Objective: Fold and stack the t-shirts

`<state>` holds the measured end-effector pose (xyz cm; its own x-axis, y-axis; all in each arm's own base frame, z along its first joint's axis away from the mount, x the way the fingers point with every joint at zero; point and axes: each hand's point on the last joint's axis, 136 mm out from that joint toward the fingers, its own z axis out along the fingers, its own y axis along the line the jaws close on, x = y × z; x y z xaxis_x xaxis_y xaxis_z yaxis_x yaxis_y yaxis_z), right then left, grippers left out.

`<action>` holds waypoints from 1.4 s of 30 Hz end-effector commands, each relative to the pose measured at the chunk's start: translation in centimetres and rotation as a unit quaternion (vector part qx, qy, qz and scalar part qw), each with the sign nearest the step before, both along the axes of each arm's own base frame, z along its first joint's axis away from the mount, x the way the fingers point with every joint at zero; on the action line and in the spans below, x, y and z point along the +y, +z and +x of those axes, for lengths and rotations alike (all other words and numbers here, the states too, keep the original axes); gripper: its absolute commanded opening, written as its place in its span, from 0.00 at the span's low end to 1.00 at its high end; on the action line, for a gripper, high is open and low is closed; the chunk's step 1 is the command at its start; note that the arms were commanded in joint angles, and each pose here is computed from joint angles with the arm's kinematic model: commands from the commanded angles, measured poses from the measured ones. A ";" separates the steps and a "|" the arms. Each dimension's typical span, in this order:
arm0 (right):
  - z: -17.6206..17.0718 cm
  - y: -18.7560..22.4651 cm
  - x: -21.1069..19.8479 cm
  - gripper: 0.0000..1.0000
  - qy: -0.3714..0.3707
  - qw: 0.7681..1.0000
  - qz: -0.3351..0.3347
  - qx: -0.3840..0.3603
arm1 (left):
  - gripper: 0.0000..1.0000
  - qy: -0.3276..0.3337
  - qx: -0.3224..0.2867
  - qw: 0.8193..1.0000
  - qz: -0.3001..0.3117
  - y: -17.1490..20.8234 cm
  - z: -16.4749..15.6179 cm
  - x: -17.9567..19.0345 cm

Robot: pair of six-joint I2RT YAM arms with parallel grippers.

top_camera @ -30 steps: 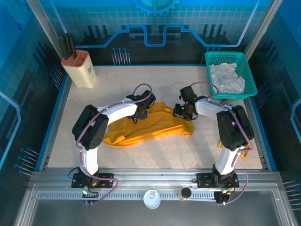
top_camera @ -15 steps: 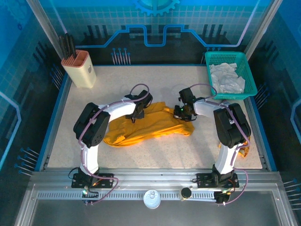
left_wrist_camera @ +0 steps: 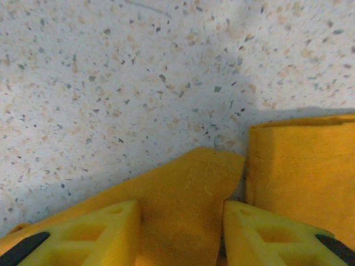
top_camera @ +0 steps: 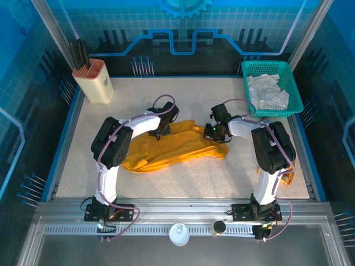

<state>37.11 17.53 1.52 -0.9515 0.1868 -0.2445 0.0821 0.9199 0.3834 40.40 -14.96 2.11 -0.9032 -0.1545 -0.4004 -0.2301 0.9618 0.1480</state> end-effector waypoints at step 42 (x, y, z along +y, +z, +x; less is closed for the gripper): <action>-3.3 3.8 -12.5 0.00 -0.182 0.983 -0.017 -0.030 | 0.29 0.236 -0.123 0.959 0.098 9.4 -2.6 24.9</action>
